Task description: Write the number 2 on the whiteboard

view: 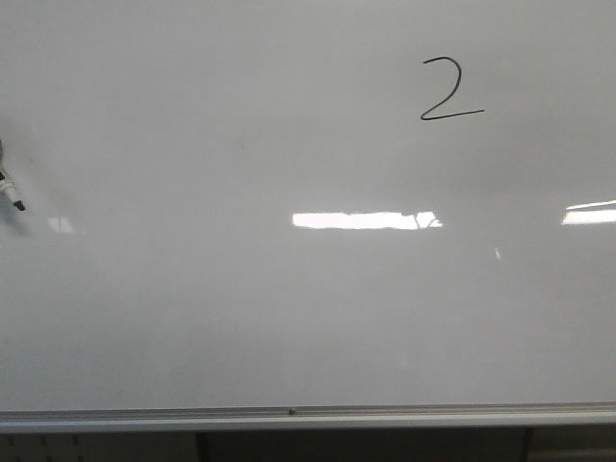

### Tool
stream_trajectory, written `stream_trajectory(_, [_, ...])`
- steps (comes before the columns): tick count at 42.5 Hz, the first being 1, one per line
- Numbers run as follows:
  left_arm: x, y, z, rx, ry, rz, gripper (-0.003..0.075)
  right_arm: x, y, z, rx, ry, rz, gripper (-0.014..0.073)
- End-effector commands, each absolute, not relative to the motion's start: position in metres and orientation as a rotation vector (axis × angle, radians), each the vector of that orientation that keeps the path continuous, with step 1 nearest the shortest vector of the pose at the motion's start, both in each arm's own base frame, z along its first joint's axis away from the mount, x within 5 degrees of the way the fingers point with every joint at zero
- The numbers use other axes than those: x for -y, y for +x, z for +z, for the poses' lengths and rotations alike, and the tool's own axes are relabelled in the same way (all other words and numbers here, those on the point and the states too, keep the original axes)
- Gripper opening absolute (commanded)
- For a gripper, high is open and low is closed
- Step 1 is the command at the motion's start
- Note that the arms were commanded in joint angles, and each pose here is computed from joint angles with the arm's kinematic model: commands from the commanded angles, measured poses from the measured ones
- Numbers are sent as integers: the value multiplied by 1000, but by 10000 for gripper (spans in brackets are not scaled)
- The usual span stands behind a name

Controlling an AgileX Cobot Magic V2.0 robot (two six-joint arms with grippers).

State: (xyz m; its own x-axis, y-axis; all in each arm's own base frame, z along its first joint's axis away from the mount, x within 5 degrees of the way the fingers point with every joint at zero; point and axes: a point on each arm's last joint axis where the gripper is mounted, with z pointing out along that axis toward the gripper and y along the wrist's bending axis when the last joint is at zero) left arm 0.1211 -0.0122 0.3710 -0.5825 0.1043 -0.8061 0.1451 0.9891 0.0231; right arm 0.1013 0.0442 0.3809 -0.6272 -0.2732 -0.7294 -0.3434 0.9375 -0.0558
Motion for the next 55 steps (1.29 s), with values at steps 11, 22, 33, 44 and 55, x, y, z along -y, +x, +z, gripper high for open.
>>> stream_trajectory(11, [12,92,394,-2047,168,-67,426,-31,83,384,-2076,-387,170,569])
stream_trajectory(22, [11,93,394,-2038,167,-62,246,-30,84,384,-2070,-389,150,227])
stream_trajectory(33, [11,94,397,-2009,122,-87,-18,-30,84,385,-2068,-389,151,-69])
stream_trajectory(44, [11,94,397,-2006,108,-99,-20,-28,84,384,-2071,-390,125,-70])
stream_trajectory(55, [11,94,397,-2006,108,-99,-20,-28,84,383,-2082,-390,120,-70])
